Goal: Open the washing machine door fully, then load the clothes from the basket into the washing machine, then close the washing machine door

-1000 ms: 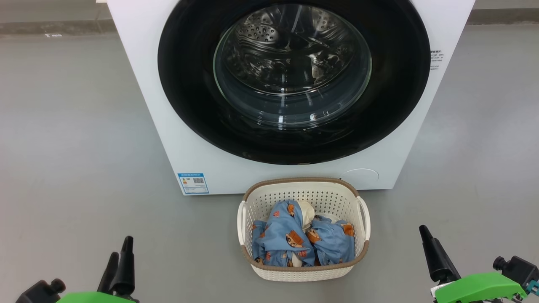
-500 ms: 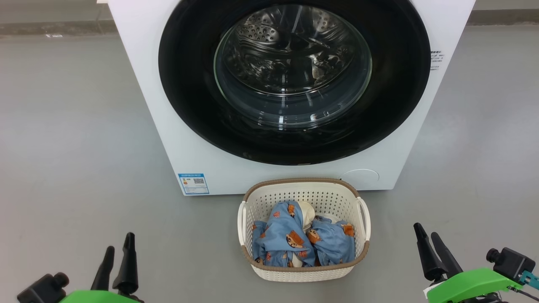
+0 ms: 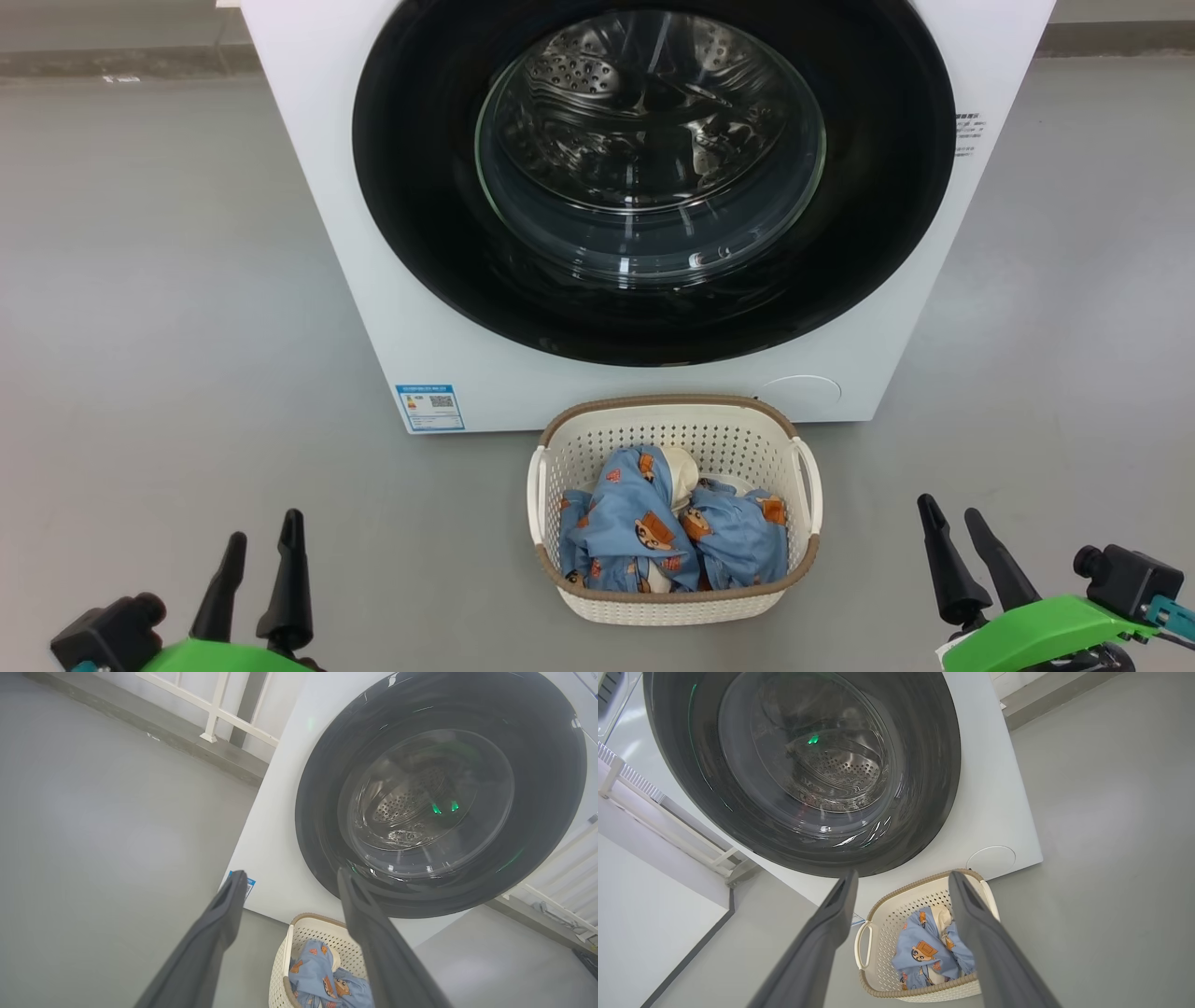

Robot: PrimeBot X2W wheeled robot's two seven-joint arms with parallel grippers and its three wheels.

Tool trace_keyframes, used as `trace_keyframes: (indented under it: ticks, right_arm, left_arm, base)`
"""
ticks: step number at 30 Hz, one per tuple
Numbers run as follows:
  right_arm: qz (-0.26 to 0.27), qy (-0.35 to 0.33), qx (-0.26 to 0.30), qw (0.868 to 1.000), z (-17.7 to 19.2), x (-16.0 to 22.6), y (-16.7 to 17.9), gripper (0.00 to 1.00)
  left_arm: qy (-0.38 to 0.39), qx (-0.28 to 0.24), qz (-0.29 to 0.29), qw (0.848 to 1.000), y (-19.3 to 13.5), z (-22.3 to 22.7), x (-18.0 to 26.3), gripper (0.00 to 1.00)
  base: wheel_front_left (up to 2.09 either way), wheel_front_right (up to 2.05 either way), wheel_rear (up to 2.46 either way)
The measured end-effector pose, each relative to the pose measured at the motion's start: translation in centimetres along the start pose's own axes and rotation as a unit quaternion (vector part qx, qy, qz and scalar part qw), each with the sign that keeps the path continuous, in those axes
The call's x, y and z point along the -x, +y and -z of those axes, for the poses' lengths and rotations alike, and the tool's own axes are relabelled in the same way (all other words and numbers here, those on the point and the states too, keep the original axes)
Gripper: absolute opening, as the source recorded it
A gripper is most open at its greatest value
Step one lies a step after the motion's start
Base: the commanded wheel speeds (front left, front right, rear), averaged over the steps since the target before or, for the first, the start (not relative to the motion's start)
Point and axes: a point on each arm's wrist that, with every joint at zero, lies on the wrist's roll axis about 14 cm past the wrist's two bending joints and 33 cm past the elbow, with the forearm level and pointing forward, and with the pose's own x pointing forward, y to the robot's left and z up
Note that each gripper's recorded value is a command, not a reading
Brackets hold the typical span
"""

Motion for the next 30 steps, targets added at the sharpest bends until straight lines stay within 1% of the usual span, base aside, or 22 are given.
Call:
trace_keyframes:
  ticks: [14,23,30]
  right_arm:
    - [-0.004,-0.014,0.073,0.997,-0.7,0.1,-0.2,1.0]
    - [-0.012,-0.022,0.126,0.992,-1.1,0.2,-0.2,1.0]
    - [-0.019,-0.027,0.163,0.986,-1.3,0.2,-0.1,1.0]
  left_arm:
    - [-0.005,-0.081,0.02,0.996,-0.6,-0.2,-0.2,1.0]
    - [-0.011,-0.134,0.034,0.99,-1.0,-0.3,-0.2,1.0]
    - [-0.015,-0.162,0.043,0.986,-1.2,-0.2,-0.1,1.0]
  base:
    - [0.0,0.0,0.0]
    - [0.0,0.0,0.0]
    - [0.0,0.0,0.0]
